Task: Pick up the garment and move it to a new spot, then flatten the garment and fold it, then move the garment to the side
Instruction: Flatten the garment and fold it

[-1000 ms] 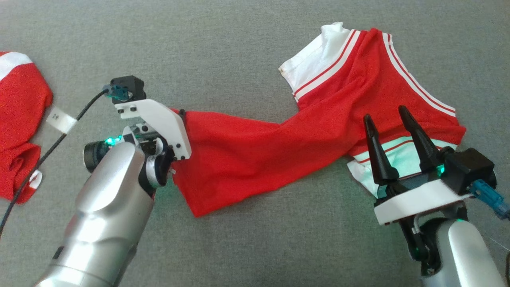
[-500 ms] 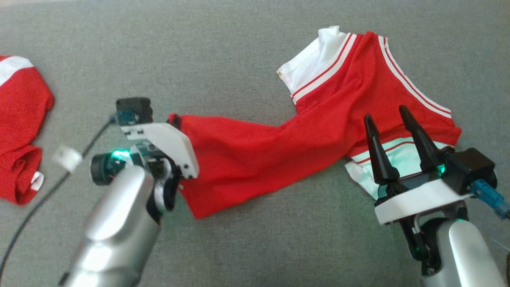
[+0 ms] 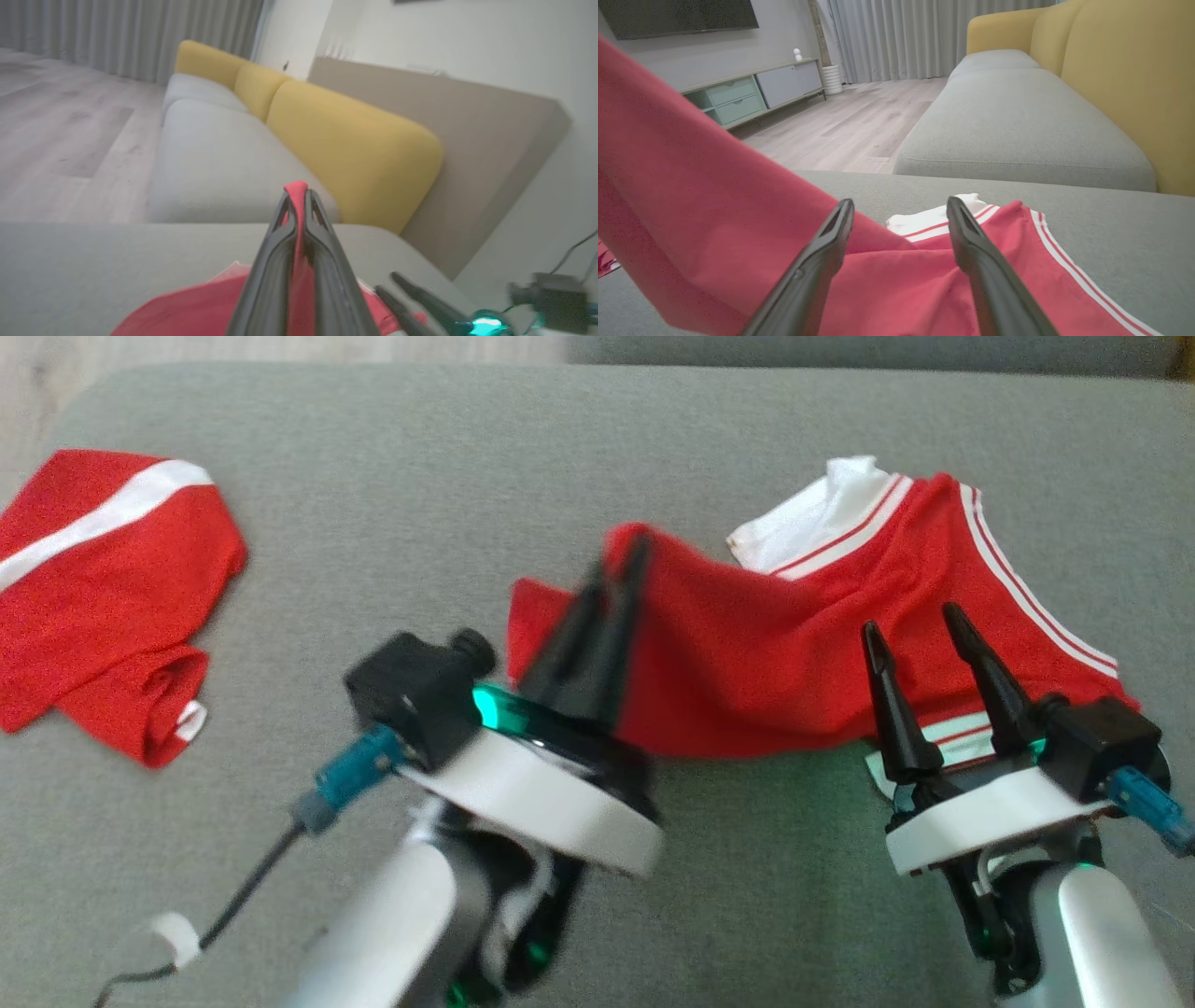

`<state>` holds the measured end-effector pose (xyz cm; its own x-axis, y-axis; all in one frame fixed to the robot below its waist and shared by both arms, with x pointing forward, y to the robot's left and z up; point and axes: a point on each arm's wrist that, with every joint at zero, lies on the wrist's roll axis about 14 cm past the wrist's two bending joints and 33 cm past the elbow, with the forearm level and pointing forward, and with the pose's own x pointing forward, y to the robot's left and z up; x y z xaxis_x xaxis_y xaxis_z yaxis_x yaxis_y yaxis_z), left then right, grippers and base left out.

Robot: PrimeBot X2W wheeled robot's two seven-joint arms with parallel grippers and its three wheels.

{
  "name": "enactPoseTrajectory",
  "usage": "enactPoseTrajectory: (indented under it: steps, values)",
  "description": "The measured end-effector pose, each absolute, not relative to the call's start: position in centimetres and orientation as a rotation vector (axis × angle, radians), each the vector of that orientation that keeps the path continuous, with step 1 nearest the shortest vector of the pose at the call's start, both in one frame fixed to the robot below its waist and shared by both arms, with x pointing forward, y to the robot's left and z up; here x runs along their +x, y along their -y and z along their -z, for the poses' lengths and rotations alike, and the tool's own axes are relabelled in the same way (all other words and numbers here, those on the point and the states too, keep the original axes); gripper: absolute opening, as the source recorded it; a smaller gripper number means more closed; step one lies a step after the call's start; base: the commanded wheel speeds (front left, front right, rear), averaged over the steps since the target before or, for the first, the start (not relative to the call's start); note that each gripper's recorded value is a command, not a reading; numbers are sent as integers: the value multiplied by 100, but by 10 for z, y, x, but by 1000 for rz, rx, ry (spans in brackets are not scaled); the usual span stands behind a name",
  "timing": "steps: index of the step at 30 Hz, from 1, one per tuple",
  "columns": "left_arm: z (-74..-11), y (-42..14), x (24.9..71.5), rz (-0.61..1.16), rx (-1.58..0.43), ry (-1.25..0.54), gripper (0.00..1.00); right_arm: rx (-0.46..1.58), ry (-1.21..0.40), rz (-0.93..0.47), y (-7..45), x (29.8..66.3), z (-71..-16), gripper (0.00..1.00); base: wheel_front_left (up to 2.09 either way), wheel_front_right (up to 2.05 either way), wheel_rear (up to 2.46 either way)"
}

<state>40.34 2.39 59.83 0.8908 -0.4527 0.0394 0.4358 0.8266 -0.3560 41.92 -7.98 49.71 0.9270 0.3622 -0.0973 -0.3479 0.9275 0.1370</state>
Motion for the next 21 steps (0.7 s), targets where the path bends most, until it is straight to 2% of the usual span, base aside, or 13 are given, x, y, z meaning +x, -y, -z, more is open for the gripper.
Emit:
enactPoseTrajectory:
  steps: [5, 10, 13, 14, 21]
  values:
    - [-648, 3, 368, 609, -435, 65, 0, 117, -95, -399, 68, 418, -507, 100, 0, 0, 0]
    - [-648, 13, 371, 633, -439, 51, 0, 120, -97, -391, 71, 416, -507, 100, 0, 0, 0]
    - [-638, 9, 396, 592, -400, 37, 0, 124, -107, -372, 78, 415, -504, 100, 0, 0, 0]
    - [-625, -4, 422, 526, -362, 23, 0, 125, -113, -359, 82, 415, -501, 100, 0, 0, 0]
    - [-543, -78, 506, 267, -82, -47, 0, 130, -154, -317, 96, 418, -483, 100, 0, 0, 0]
